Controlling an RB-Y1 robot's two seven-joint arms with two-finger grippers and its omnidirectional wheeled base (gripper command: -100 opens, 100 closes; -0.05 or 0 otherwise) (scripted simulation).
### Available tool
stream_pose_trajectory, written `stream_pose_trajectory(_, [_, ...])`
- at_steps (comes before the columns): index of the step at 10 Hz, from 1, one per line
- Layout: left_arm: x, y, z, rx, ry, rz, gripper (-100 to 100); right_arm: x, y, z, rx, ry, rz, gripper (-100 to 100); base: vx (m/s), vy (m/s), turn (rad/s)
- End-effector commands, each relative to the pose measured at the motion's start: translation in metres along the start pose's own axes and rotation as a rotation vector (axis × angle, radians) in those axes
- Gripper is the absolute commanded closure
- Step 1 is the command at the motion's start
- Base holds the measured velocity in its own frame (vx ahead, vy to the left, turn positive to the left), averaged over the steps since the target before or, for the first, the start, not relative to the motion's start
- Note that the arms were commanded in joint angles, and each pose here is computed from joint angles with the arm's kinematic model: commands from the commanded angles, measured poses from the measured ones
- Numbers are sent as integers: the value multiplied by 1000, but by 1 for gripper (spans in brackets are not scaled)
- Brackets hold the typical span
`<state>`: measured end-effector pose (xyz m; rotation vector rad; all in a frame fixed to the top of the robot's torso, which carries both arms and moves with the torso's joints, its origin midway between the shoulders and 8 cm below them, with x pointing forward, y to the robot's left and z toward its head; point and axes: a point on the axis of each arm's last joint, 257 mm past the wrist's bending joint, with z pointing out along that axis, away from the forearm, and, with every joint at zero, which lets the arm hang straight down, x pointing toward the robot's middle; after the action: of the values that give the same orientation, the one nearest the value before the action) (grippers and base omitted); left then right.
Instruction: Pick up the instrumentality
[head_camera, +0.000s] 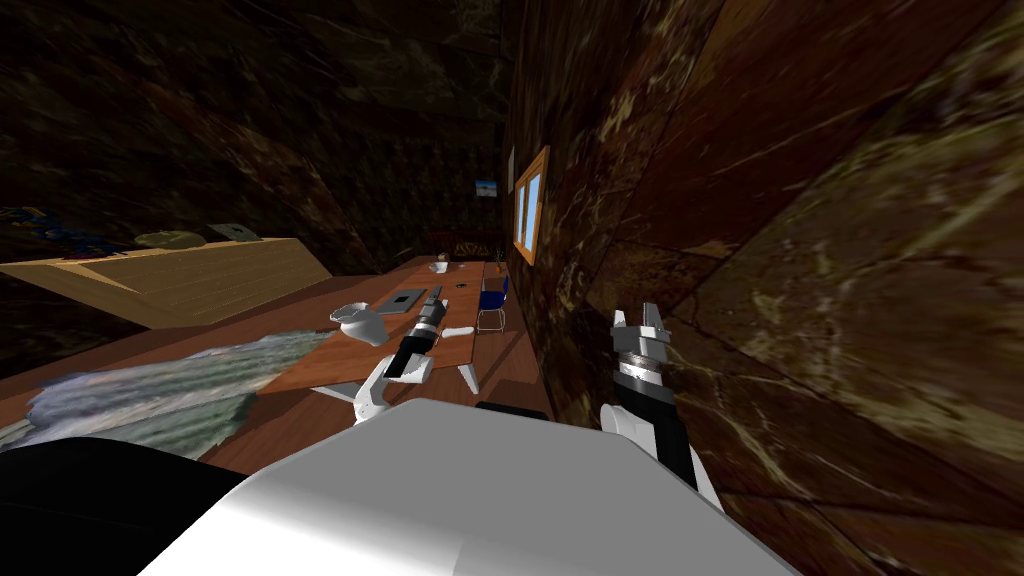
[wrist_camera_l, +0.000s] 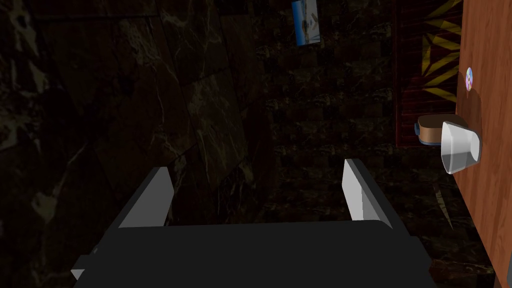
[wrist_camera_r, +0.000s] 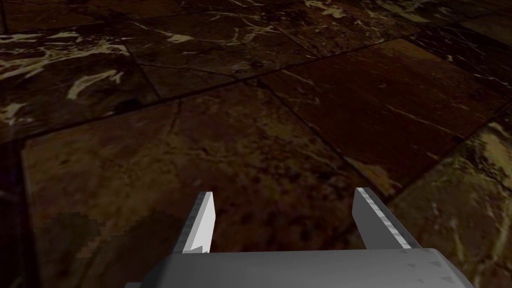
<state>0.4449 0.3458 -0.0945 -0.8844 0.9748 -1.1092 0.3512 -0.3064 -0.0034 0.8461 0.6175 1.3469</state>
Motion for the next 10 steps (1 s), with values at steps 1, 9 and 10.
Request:
stream_pose_trajectory(1, [-6,16,2,-49,-8,-27,-100,0,0,0,0,0,0,0,-34,44,126])
stream_pose_trajectory(9, [-6,16,2,-49,-8,-27,-100,0,0,0,0,0,0,0,-3,4,12])
stream_pose_trajectory(10, [-6,16,2,-49,-8,-27,-100,0,0,0,0,0,0,0,0,0,0])
